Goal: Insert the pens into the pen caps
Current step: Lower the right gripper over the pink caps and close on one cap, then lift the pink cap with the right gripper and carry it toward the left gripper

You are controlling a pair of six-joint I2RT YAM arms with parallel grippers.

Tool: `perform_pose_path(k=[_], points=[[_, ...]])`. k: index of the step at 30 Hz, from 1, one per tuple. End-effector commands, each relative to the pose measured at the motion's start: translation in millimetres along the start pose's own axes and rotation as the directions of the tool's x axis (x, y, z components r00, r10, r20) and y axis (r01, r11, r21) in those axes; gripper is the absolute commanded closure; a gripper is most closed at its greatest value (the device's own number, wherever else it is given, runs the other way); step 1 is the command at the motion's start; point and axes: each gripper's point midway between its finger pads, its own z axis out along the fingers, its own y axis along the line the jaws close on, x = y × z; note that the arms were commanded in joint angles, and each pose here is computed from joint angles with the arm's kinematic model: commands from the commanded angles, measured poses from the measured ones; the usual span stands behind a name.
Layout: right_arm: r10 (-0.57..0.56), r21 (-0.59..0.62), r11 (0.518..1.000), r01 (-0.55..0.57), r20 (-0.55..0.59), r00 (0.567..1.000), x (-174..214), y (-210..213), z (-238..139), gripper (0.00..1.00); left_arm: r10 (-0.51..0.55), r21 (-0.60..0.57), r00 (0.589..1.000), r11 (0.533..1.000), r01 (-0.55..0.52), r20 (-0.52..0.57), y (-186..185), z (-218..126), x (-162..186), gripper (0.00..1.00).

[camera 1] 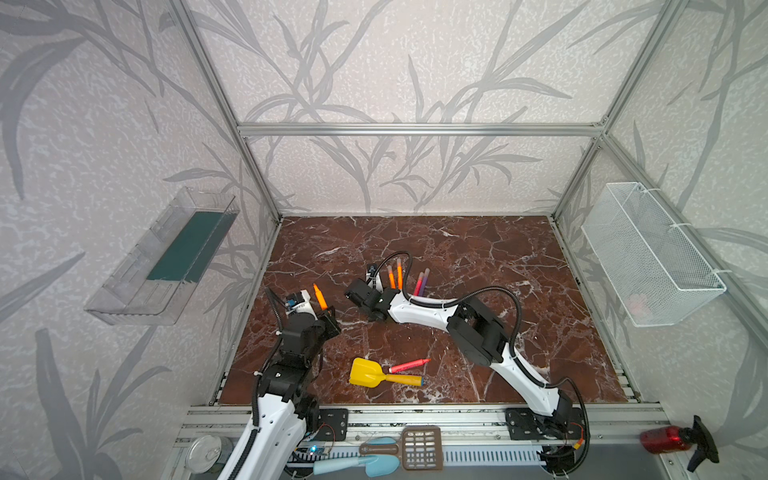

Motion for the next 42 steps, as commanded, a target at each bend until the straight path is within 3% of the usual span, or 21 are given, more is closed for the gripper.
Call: perform_pose_path(k=[1,12,22,27,35,38,42], points=[[-0.007,0.028,1.000,0.008,-0.056,0.998,13.9,-5.4,7.9,0.54,-0.017,-0.011,1.000,1.000,0.017,0.004,3.3,-0.6,-0.3,1.00],[0.003,0.044,0.999,0.000,-0.060,0.998,16.9,-10.6,7.7,0.67,-0.021,-0.006,1.000,1.000,0.021,0.007,2.2,0.6,-1.1,1.00],[0.028,0.076,0.997,-0.022,-0.083,0.996,11.2,-24.9,25.0,0.66,-0.020,-0.007,1.000,1.000,0.020,0.002,2.7,0.8,0.1,1.00],[0.034,0.064,0.998,-0.028,-0.088,0.996,13.6,-23.0,26.7,0.70,-0.019,-0.008,1.000,1.000,0.019,0.001,3.1,1.0,0.8,1.00],[0.052,0.051,0.998,-0.048,-0.092,0.994,14.8,-22.6,26.0,0.84,-0.018,-0.001,1.000,1.000,0.018,-0.002,1.8,0.1,1.2,1.00],[0.072,0.033,0.997,-0.070,-0.076,0.994,11.0,-24.1,19.0,0.87,-0.005,0.025,1.000,1.000,0.005,-0.015,-3.4,0.3,2.1,1.00],[0.114,-0.019,0.993,-0.115,-0.030,0.993,-7.4,-30.3,-6.3,0.92,0.030,0.150,0.999,0.988,-0.023,-0.044,-25.8,-1.8,6.6,1.00]])
